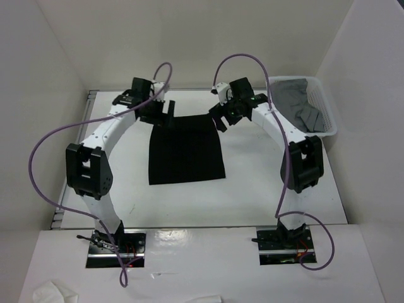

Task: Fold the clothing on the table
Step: Flatten the skirt out, then fold the skirt

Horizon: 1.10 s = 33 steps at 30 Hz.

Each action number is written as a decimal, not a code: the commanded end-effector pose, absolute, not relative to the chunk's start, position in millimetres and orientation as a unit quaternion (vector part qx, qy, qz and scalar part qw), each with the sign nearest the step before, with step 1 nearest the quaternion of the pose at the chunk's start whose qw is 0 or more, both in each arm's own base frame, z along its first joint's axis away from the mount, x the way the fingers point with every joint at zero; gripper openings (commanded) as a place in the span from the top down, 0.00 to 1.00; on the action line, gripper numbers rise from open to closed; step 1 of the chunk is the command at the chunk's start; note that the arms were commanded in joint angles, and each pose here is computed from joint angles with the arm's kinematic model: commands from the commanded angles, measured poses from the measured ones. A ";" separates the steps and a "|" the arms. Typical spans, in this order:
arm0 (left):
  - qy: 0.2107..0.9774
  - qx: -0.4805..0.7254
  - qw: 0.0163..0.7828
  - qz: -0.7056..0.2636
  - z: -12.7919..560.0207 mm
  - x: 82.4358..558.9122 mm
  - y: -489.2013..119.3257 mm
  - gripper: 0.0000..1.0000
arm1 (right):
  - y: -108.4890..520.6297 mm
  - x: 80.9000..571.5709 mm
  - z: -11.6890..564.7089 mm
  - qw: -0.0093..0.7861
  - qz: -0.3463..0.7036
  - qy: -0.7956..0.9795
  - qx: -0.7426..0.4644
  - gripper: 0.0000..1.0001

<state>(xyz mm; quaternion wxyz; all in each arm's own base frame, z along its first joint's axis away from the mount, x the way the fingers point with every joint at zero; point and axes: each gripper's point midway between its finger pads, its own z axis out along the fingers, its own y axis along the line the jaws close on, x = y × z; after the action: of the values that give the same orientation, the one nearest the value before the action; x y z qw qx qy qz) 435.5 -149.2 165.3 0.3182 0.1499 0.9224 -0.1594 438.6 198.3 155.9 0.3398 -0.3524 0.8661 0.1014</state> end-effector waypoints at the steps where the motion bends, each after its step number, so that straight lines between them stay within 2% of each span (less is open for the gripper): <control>1: 0.932 0.115 0.284 -0.191 129.7 465.0 -110.6 0.03 | 218.7 467.5 153.6 0.349 0.131 0.866 -0.332 0.09; 3: 0.926 0.104 0.261 -0.252 122.3 470.1 -111.5 0.07 | 229.7 485.8 137.1 0.335 0.142 0.873 -0.325 0.18; 4: 0.925 0.099 0.262 -0.258 114.5 487.1 -107.3 0.12 | 236.7 495.8 147.2 0.343 0.151 0.869 -0.322 0.21; 6: 0.927 0.095 0.261 -0.253 108.5 499.6 -95.6 0.17 | 242.5 506.0 116.2 0.315 0.154 0.879 -0.323 0.30; 7: 0.928 0.104 0.254 -0.250 96.4 503.5 -94.6 0.18 | 246.9 517.1 128.8 0.331 0.155 0.873 -0.323 0.34; 9: 0.926 0.111 0.263 -0.246 96.6 517.7 -89.3 0.18 | 250.9 521.5 109.8 0.314 0.160 0.878 -0.324 0.43; 11: 0.925 0.122 0.264 -0.243 95.8 522.8 -88.4 0.18 | 255.0 526.2 115.8 0.318 0.166 0.875 -0.326 0.48; 19: 0.920 0.131 0.293 -0.226 99.0 555.7 -79.7 0.18 | 242.4 551.0 115.7 0.332 0.165 0.875 -0.312 0.48; 29: 0.944 0.102 0.245 -0.196 60.8 570.8 -67.2 0.19 | 230.6 565.9 94.1 0.324 0.170 0.881 -0.300 0.46; 33: 0.947 0.105 0.254 -0.168 63.2 578.6 -67.8 0.20 | 233.0 566.5 80.2 0.313 0.176 0.883 -0.301 0.46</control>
<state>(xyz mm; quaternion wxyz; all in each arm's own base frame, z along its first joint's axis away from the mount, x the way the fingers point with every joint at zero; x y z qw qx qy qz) 583.2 -71.2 56.7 0.2615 0.1033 0.9409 -0.1886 567.9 224.3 73.3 0.3130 -0.2992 0.8869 0.1609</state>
